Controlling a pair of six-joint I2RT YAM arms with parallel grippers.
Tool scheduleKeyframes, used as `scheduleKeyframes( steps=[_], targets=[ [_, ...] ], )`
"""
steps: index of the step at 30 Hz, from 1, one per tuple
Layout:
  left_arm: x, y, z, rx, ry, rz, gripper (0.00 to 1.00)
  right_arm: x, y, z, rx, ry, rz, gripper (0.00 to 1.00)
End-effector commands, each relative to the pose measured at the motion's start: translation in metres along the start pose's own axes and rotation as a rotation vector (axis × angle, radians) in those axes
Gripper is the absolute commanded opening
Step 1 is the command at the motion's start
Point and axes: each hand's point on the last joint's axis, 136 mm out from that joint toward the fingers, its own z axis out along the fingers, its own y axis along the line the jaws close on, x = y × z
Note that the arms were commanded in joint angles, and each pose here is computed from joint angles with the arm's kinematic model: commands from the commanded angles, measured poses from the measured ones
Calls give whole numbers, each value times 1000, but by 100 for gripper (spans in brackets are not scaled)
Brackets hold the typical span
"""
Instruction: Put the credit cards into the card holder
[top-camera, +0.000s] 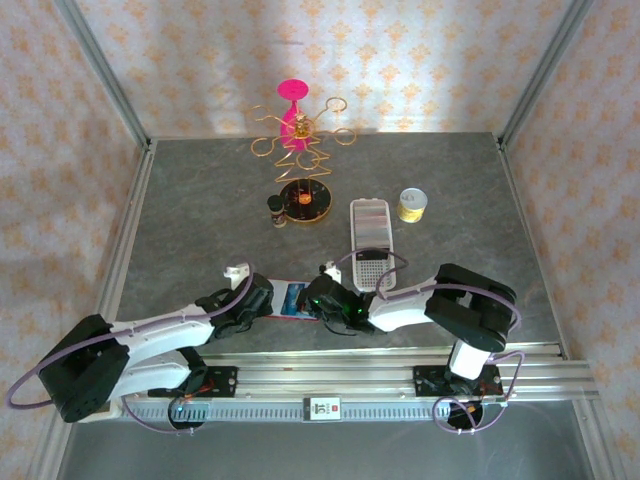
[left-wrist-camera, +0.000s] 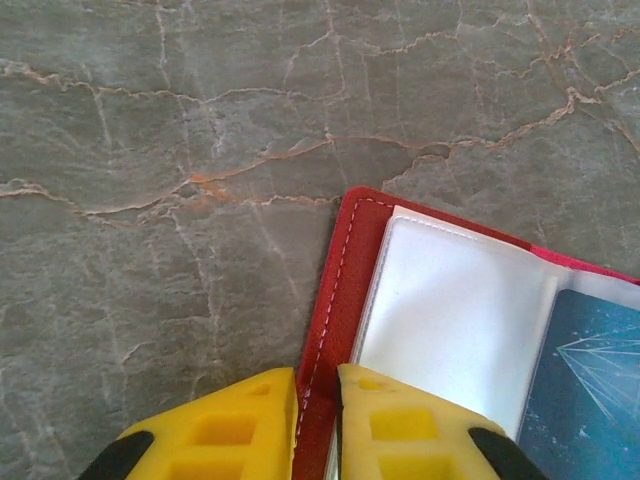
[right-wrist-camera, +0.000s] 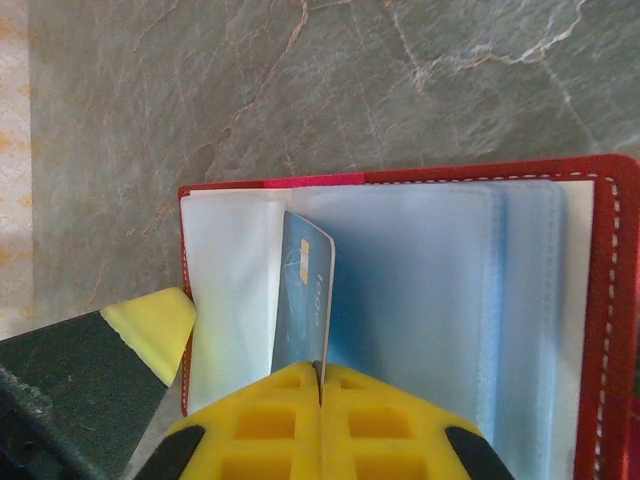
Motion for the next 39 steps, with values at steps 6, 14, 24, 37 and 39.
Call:
scheduleKeyframes(
  steps=[6,14,24,37,39],
  targets=[
    [25,10,7,-11,96,39,8,8,-12,7,61,31,-47,0],
    [32,8,8,15,126,34,5,10,0,10,23,51,-51,0],
    [37,2,8,43,152,35,4,13,1,11,12,65,-38,0],
    [44,-5,8,96,186,10,1,2,17,20,10,21,-36,0],
    [45,-9,7,112,189,3,1,3,18,22,11,25,-40,0]
  ],
)
